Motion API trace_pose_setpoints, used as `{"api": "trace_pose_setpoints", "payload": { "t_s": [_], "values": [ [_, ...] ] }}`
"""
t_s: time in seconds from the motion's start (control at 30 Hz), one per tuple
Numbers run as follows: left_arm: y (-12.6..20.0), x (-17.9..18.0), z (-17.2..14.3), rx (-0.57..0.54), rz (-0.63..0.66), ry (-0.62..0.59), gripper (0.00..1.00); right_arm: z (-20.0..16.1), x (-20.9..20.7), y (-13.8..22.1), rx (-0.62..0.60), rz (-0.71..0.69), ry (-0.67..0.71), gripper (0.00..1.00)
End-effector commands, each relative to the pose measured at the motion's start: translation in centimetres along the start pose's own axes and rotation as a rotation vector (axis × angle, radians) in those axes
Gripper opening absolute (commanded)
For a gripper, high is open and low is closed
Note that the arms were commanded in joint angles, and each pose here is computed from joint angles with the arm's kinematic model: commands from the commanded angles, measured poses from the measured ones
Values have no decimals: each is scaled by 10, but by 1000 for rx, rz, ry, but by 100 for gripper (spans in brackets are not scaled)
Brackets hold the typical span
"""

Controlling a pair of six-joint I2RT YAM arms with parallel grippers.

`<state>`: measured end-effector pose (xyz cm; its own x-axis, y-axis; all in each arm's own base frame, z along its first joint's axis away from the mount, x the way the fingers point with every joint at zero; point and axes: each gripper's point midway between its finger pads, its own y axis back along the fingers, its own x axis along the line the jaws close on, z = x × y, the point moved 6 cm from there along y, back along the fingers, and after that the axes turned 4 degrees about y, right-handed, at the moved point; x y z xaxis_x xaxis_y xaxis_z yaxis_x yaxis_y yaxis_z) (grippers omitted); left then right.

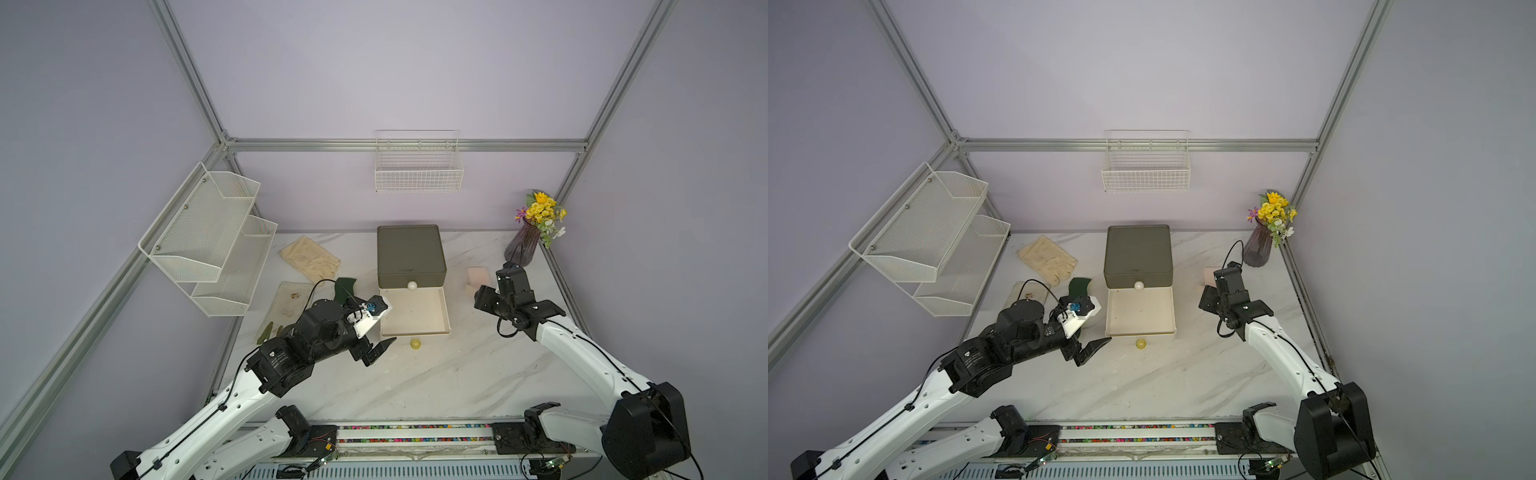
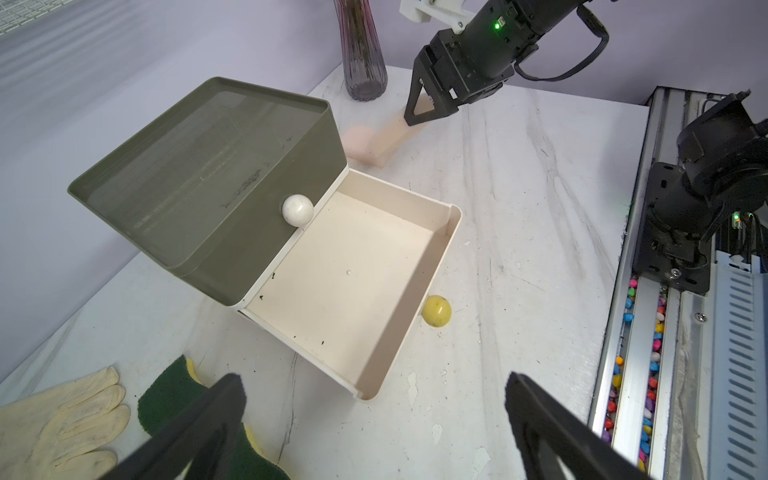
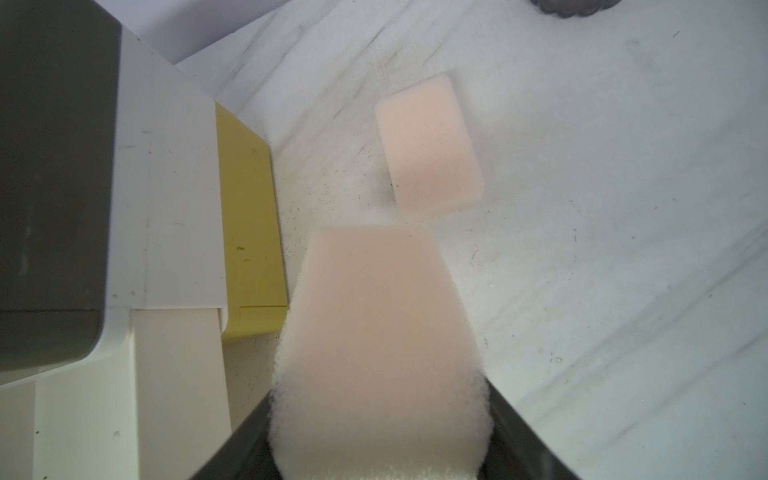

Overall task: Take the sponge out of the drawer
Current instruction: Place the sponge at the center of the board.

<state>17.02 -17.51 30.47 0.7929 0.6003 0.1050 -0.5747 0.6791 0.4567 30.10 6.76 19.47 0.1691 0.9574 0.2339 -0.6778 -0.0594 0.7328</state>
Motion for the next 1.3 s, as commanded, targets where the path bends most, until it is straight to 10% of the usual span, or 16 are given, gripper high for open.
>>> {"api": "trace_pose_setpoints", "payload": {
  "t_s": [0.0, 0.9, 1.27],
  "values": [
    [5, 0, 9, -53, -13, 21, 100, -3, -10, -5, 41, -96, 17, 65],
    [8, -5, 11, -82, -60, 28, 100, -35, -13, -38, 254, -294, 81, 84],
    [8, -4, 10, -82, -60, 31, 100, -12, 31, -35, 174, 215, -73, 91]
  ]
}}
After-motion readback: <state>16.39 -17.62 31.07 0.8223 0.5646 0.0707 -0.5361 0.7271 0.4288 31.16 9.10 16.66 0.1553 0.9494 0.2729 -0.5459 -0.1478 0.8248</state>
